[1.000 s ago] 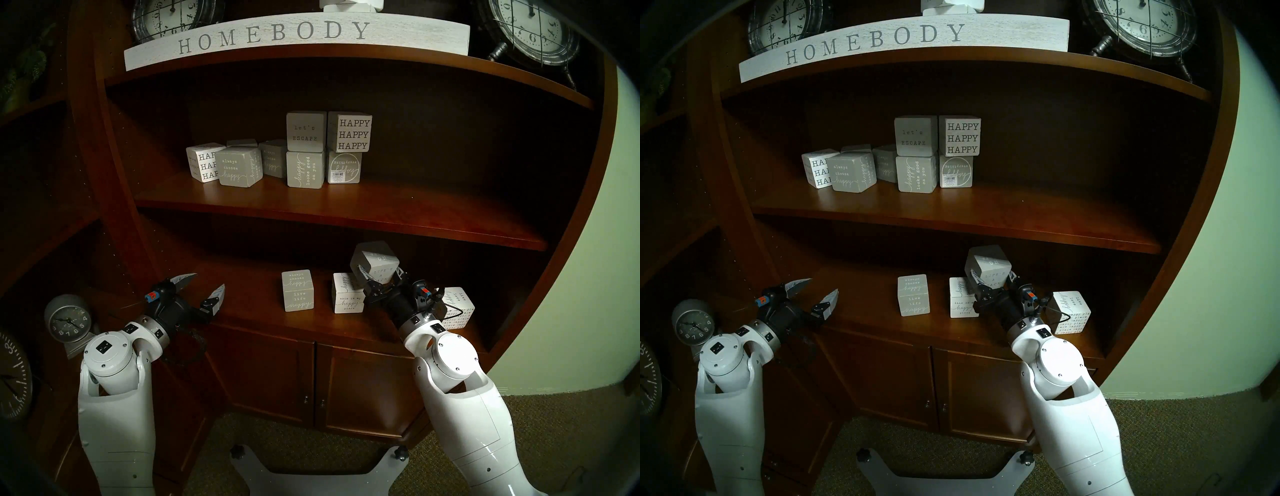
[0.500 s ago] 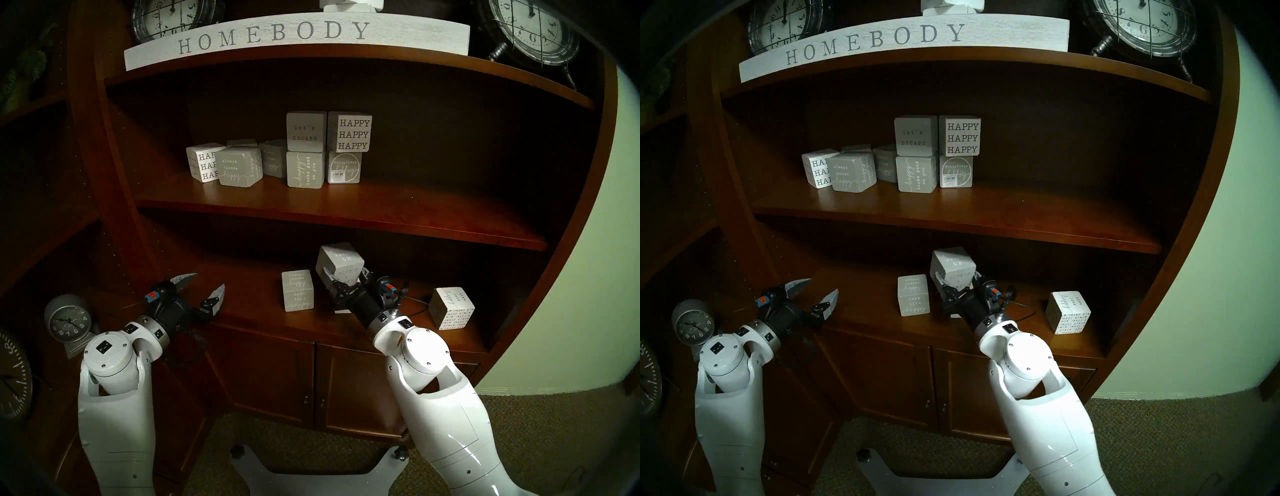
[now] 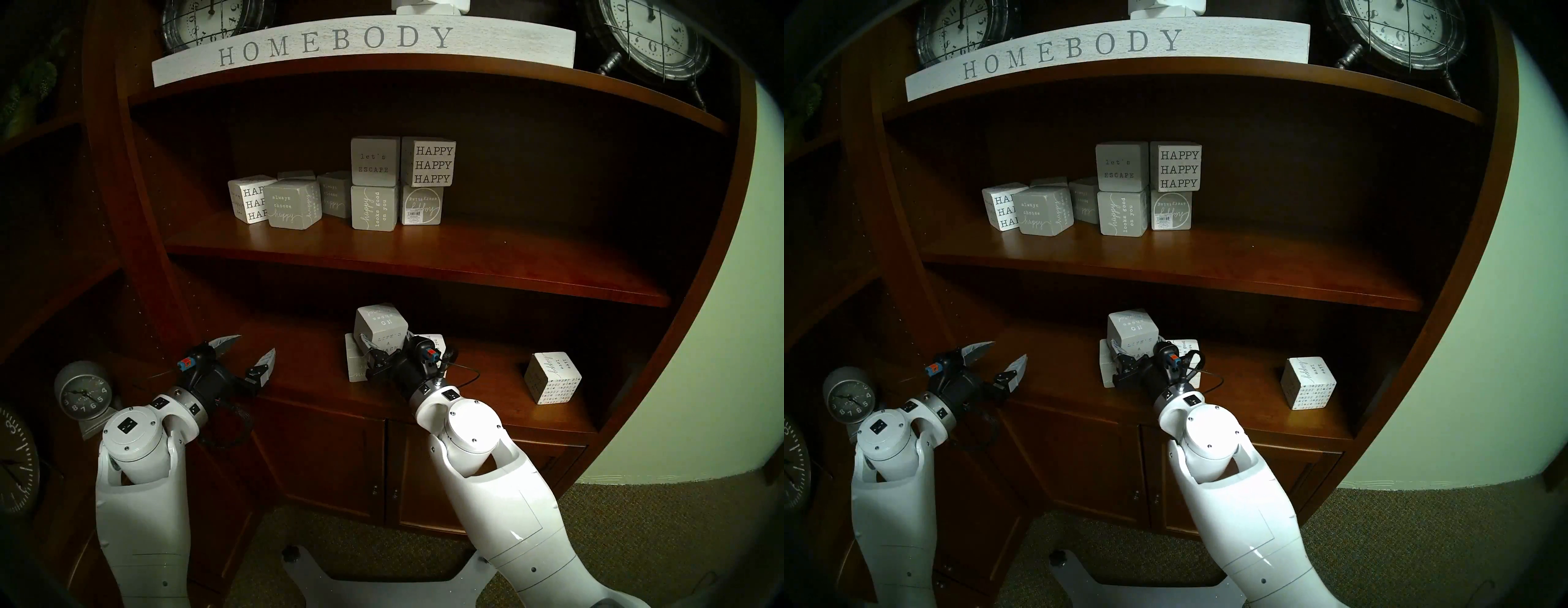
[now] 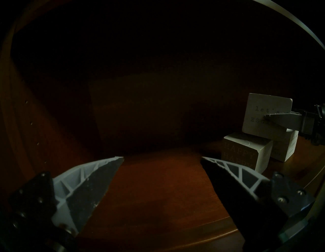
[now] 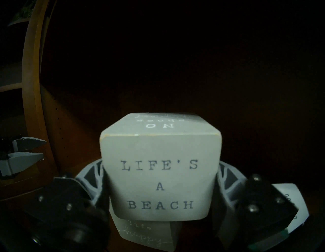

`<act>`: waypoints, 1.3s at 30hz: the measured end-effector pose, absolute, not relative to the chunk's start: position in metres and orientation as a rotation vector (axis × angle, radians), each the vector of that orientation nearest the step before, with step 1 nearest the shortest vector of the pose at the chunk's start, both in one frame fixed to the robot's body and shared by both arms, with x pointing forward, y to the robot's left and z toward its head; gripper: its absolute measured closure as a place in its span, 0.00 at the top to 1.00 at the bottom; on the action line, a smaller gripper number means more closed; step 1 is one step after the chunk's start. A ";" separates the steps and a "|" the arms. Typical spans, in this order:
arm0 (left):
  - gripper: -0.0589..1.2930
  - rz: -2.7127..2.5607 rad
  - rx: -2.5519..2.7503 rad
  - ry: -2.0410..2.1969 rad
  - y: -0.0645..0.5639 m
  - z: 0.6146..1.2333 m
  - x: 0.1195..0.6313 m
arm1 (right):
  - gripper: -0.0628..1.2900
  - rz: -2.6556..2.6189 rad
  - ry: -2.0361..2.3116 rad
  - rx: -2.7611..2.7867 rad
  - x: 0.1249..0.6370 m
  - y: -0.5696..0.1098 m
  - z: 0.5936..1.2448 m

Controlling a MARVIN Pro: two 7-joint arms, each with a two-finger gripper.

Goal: Stack four cubes vertically into two groups

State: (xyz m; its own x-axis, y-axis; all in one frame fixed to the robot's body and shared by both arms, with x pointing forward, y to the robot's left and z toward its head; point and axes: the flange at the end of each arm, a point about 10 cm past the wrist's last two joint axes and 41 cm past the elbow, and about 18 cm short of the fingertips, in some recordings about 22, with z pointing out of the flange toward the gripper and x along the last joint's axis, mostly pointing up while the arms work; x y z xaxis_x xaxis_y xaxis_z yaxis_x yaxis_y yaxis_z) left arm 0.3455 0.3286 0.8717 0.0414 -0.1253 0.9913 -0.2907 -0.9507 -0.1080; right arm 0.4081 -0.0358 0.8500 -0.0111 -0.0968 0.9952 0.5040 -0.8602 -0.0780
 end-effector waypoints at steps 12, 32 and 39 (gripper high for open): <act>0.95 2.048 2.175 -0.437 0.329 0.872 0.345 | 0.63 -1.946 -0.443 -1.813 0.412 -0.022 0.856; 0.95 2.048 2.175 -0.438 0.329 0.872 0.345 | 0.63 -1.929 -0.455 -1.829 0.410 -0.015 0.846; 0.95 2.048 2.175 -0.438 0.329 0.872 0.345 | 0.65 -1.946 -0.457 -1.835 0.411 -0.016 0.845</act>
State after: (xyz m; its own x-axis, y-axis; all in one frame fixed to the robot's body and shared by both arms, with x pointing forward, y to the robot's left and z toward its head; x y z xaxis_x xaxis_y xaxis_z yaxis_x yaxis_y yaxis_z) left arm 0.3454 0.3286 0.8718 0.0412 -0.1255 0.9912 -0.2906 -0.9507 -0.1083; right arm 0.4108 -0.0165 0.8449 -0.0367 -0.0805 0.9961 0.5151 -0.8556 -0.0501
